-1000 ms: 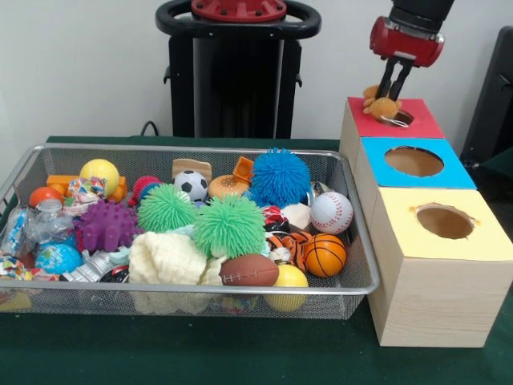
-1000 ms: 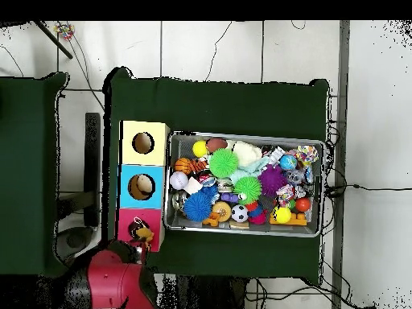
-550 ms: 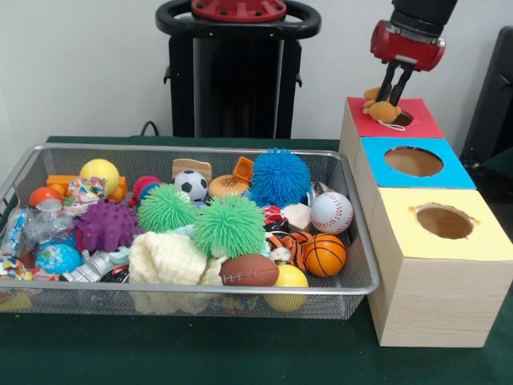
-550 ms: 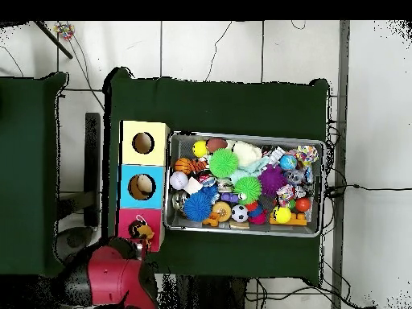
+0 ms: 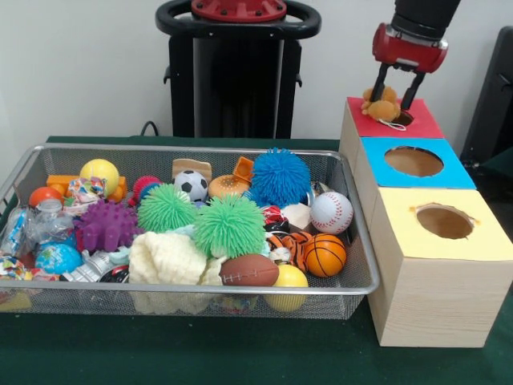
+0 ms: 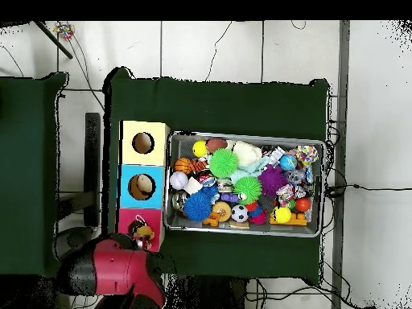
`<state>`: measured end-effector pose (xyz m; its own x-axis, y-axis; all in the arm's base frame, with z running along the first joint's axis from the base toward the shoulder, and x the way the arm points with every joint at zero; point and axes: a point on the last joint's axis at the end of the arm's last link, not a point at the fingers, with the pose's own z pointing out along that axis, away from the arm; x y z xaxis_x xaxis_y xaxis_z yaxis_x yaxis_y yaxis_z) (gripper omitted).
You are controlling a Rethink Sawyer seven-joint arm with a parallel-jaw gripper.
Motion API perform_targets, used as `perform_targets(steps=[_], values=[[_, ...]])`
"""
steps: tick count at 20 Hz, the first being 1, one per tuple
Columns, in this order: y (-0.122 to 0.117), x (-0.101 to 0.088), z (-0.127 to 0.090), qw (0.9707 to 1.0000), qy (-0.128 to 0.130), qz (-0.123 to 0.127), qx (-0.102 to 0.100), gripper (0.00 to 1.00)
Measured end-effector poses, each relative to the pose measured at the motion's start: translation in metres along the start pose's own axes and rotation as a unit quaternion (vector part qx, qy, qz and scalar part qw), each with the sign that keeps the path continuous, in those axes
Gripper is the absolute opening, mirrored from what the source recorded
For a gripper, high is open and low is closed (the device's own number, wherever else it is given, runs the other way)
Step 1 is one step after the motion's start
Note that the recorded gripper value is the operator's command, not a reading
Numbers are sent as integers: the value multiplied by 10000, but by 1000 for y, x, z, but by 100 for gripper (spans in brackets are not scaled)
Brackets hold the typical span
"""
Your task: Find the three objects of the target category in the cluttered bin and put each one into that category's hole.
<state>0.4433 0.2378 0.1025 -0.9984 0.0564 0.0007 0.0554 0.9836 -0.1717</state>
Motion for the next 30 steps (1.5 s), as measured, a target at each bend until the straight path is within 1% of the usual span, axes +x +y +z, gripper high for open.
perform_targets(steps=[3, 5, 7, 11, 17, 21, 24, 26, 29, 30], values=[[3, -6, -2, 9998, 78, 82, -165, 100], [4, -8, -3, 9997, 88, 105, -210, 100], [5, -14, -6, 9993, 92, 172, -329, 100], [6, -18, -11, 9986, 97, 238, -460, 100], [11, -23, -22, 9966, 118, 316, -752, 100], [13, -21, -26, 9962, 127, 298, -812, 100], [14, -20, -26, 9963, 118, 282, -806, 100], [14, -17, -24, 9967, 127, 232, -768, 100], [13, -11, -13, 9977, 98, 135, -655, 100], [12, -9, -4, 9983, 40, 87, -580, 100]])
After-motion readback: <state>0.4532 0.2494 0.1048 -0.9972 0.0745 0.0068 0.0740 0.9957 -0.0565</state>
